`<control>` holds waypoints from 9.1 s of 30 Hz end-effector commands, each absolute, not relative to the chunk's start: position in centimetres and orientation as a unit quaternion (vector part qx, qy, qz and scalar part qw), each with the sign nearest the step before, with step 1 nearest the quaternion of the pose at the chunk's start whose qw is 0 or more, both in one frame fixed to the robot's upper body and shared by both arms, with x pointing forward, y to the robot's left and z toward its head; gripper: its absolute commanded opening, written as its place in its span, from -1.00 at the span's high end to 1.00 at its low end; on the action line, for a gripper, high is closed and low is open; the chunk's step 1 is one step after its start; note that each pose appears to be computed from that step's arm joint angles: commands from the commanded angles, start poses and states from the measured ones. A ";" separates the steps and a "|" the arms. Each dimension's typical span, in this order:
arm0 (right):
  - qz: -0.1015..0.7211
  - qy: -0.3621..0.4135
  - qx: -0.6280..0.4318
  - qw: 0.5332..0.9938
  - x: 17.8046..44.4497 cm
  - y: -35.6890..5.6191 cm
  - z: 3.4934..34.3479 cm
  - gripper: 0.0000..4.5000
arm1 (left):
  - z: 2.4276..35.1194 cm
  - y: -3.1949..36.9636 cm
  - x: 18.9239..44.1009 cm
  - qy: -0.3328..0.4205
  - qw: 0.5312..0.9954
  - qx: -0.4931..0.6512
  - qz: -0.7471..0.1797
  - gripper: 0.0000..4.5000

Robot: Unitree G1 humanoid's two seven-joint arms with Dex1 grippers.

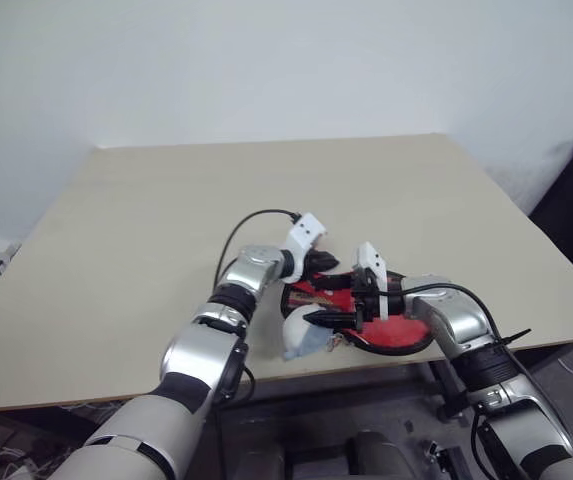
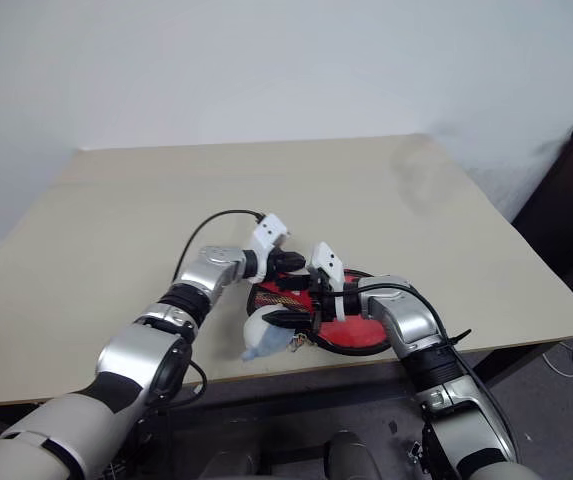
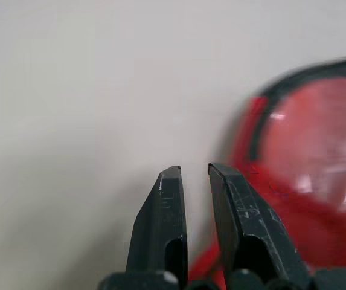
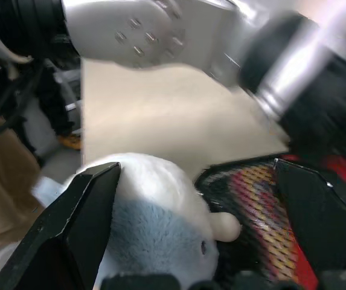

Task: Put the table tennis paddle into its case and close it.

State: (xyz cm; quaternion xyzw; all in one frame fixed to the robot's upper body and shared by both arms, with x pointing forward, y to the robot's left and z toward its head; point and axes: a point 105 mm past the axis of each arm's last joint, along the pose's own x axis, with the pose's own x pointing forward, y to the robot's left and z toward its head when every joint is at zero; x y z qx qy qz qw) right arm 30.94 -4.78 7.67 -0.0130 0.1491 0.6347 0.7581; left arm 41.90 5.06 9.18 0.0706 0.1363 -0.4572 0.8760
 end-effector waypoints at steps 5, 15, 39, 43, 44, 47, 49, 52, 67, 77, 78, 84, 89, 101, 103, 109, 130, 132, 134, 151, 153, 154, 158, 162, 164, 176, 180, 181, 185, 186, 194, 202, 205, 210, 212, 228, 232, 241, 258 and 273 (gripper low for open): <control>0.629 0.160 -0.018 0.761 31.1 -4.7 7.0 -0.97 | 15.3 6.6 41.8 0.024 0.878 0.028 -0.478 0.71; 0.628 0.158 -0.020 0.762 31.2 -4.4 6.8 -0.97 | 17.1 7.1 34.6 0.021 0.780 -0.029 -0.624 0.71; 0.583 0.136 -0.038 0.800 33.7 -6.0 7.3 -0.97 | 9.9 9.1 28.6 0.166 0.688 0.163 -0.687 0.71; 0.579 0.127 -0.042 0.804 33.9 -6.6 8.1 -0.97 | 8.1 9.5 28.9 0.181 0.681 0.220 -0.675 0.71; 0.577 0.124 -0.044 0.806 33.9 -6.9 8.4 -0.97 | 7.8 9.5 28.9 0.182 0.680 0.227 -0.673 0.71; 0.570 0.114 -0.054 0.812 34.1 -7.9 9.2 -0.97 | 7.6 9.5 29.3 0.179 0.684 0.236 -0.666 0.71; 0.560 0.108 -0.056 0.819 34.3 -8.9 9.8 -0.97 | 7.7 9.5 29.5 0.176 0.689 0.233 -0.663 0.71; 0.554 0.108 -0.066 0.823 34.2 -10.0 10.0 -0.97 | 7.7 9.5 29.6 0.178 0.691 0.227 -0.663 0.71; 0.520 0.240 -0.127 0.810 32.8 -14.3 4.1 -0.30 | 8.7 9.2 30.5 0.156 0.714 0.204 -0.652 0.71; 0.512 0.261 -0.118 0.810 32.7 -14.2 2.8 0.84 | 9.8 9.7 30.8 0.139 0.731 0.188 -0.641 0.71; 0.512 0.261 -0.118 0.810 32.7 -14.2 2.8 0.93 | 9.9 9.8 30.8 0.137 0.733 0.188 -0.639 0.71; 0.505 0.256 -0.126 0.815 33.0 -14.2 2.8 0.97 | 10.2 10.0 30.9 0.132 0.738 0.189 -0.634 0.71; 0.507 0.252 -0.125 0.815 32.9 -14.0 2.8 0.97 | 9.7 10.3 30.1 0.142 0.729 0.201 -0.639 0.71; 0.510 0.254 -0.125 0.812 32.6 -13.9 2.3 1.00 | 8.7 10.9 30.1 0.168 0.752 0.155 -0.618 0.25; 0.510 0.255 -0.125 0.812 32.5 -13.8 2.2 1.00 | 8.8 10.9 30.5 0.165 0.760 0.150 -0.611 -0.01; 0.509 0.254 -0.125 0.813 32.5 -13.9 2.2 1.00 | 9.1 10.8 31.4 0.138 0.779 0.165 -0.588 -0.58; 0.508 0.255 -0.126 0.813 32.1 -14.0 2.0 1.00 | 9.5 8.5 29.6 0.131 0.746 0.108 -0.644 -0.58; 0.507 0.256 -0.126 0.813 32.1 -14.0 1.9 1.00 | 9.6 8.7 29.8 0.130 0.749 0.104 -0.641 -0.58; 0.506 0.257 -0.125 0.814 32.1 -14.1 1.8 1.00 | 9.8 8.6 30.2 0.128 0.755 0.103 -0.635 -0.58; 0.504 0.254 -0.121 0.816 32.1 -13.9 1.8 1.00 | 10.7 6.4 32.0 0.097 0.768 0.102 -0.625 -0.98; 0.504 0.254 -0.121 0.817 32.2 -13.9 1.8 1.00 | 10.7 5.9 32.1 0.095 0.765 0.106 -0.628 -0.98; 0.504 0.254 -0.120 0.817 32.2 -13.9 1.8 1.00 | 10.7 5.7 32.1 0.095 0.763 0.107 -0.630 -0.98; 0.504 0.253 -0.120 0.817 32.2 -13.8 1.9 1.00 | 10.5 4.9 31.9 0.099 0.752 0.107 -0.643 -0.98; 0.504 0.252 -0.119 0.817 32.2 -13.7 1.9 1.00 | 9.5 4.5 31.7 0.119 0.741 0.133 -0.648 -0.98; 0.504 0.252 -0.120 0.817 32.2 -13.8 1.9 1.00 | 8.9 4.6 31.9 0.128 0.741 0.148 -0.643 -0.98; 0.506 0.252 -0.119 0.816 32.1 -13.7 1.8 1.00 | 8.9 4.6 32.6 0.120 0.755 0.150 -0.628 -0.05; 0.508 0.253 -0.119 0.815 32.1 -13.6 1.8 1.00 | 9.0 4.6 32.5 0.118 0.755 0.144 -0.629 0.37; 0.508 0.253 -0.119 0.815 32.1 -13.6 1.8 1.00 | 9.0 4.6 32.4 0.118 0.754 0.142 -0.630 0.48; 0.510 0.254 -0.118 0.813 32.0 -13.6 1.7 1.00 | 8.9 4.6 32.2 0.120 0.752 0.140 -0.633 0.79; 0.510 0.254 -0.118 0.813 32.0 -13.6 1.7 1.00 | 8.9 4.6 32.1 0.121 0.751 0.139 -0.634 0.84; 0.510 0.257 -0.118 0.813 31.8 -13.6 1.6 1.00 | 9.0 6.4 30.7 0.144 0.735 0.131 -0.650 0.91; 0.510 0.259 -0.116 0.812 31.7 -13.6 1.4 1.00 | 8.1 9.8 28.8 0.180 0.730 0.144 -0.643 0.91; 0.511 0.260 -0.116 0.811 31.7 -13.6 1.3 1.00 | 7.7 10.7 28.5 0.190 0.736 0.146 -0.633 0.91; 0.514 0.259 -0.116 0.809 31.6 -13.4 1.3 1.00 | 7.3 11.7 28.5 0.200 0.747 0.146 -0.616 0.91; 0.514 0.259 -0.116 0.809 31.6 -13.4 1.3 1.00 | 7.1 12.2 28.6 0.206 0.752 0.149 -0.609 0.91; 0.514 0.261 -0.113 0.810 31.5 -13.4 1.1 1.00 | 5.7 16.2 27.4 0.254 0.760 0.154 -0.578 0.91; 0.515 0.261 -0.113 0.809 31.5 -13.3 1.1 1.00 | 5.7 16.8 27.7 0.256 0.767 0.154 -0.567 0.91; 0.520 0.261 -0.117 0.805 31.4 -13.1 1.0 1.00 | 6.4 16.4 28.3 0.232 0.779 0.152 -0.563 0.91; 0.528 0.217 -0.119 0.812 32.4 -10.4 1.6 1.00 | 6.5 13.9 28.6 0.213 0.770 0.142 -0.585 0.91; 0.514 0.205 -0.090 0.828 33.2 -9.6 1.0 1.00 | 7.1 13.9 29.0 0.200 0.779 0.132 -0.580 0.91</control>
